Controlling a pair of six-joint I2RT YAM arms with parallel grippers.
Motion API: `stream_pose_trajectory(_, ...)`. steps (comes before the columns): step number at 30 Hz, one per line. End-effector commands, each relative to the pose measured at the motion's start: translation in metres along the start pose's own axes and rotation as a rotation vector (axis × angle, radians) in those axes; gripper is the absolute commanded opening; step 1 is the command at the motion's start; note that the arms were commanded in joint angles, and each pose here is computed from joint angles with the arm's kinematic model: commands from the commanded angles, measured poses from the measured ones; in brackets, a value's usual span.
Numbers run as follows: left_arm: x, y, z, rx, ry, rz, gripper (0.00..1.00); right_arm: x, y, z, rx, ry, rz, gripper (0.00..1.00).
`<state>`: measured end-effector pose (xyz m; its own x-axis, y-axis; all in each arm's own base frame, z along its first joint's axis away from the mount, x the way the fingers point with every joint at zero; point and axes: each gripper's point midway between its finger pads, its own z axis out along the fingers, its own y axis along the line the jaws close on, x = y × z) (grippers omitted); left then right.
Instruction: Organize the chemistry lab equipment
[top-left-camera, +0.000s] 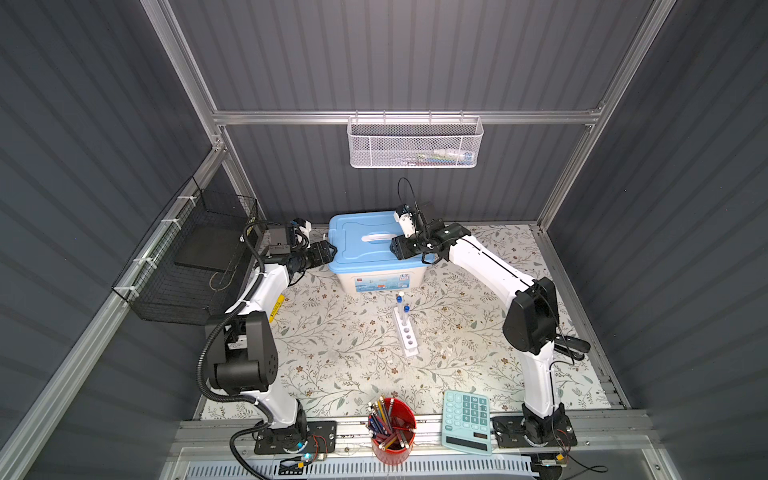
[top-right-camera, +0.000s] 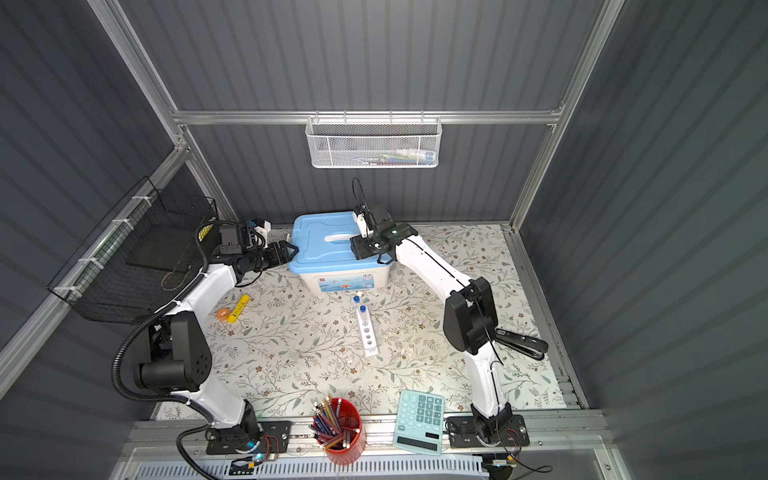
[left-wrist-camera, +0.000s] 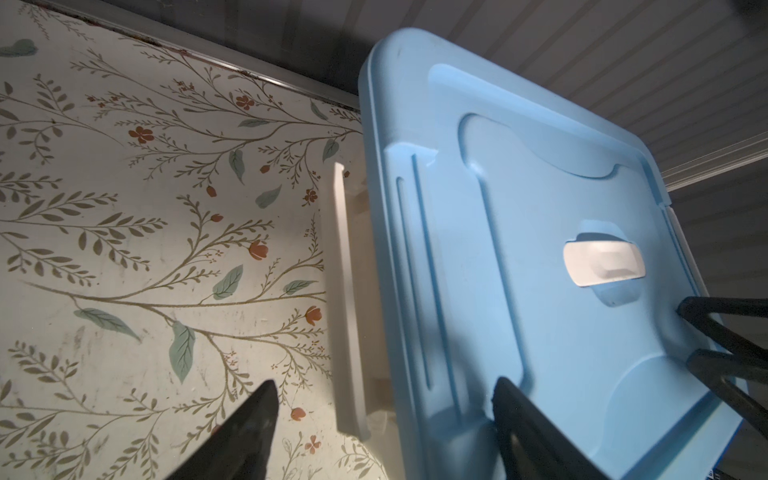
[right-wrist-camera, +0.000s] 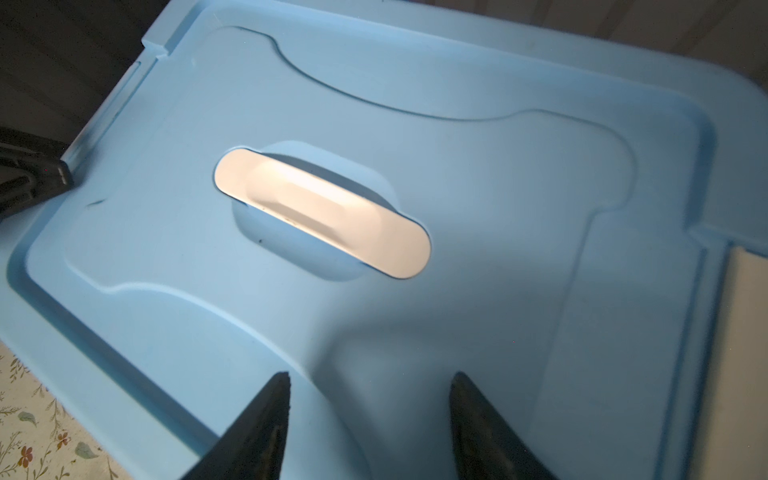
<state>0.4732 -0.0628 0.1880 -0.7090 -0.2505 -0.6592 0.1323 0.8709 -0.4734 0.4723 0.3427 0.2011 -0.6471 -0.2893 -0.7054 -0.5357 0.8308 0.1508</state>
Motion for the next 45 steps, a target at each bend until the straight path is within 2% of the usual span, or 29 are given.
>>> stream_pose_trajectory(1,-0.018,-0.006,-0.001,0.029,-0.039,0.002,0.79,0.055,-0.005,0.017,0.009,0.181,0.036,0.62)
stream_pose_trajectory(21,-0.021,-0.009,0.012,0.085,-0.043,-0.014,0.66,0.058,-0.003,0.022,0.002,0.186,0.046,0.62)
stream_pose_trajectory(45,-0.023,-0.035,0.024,0.101,-0.024,0.070,0.53,0.060,-0.004,0.025,0.012,0.191,0.051,0.61)
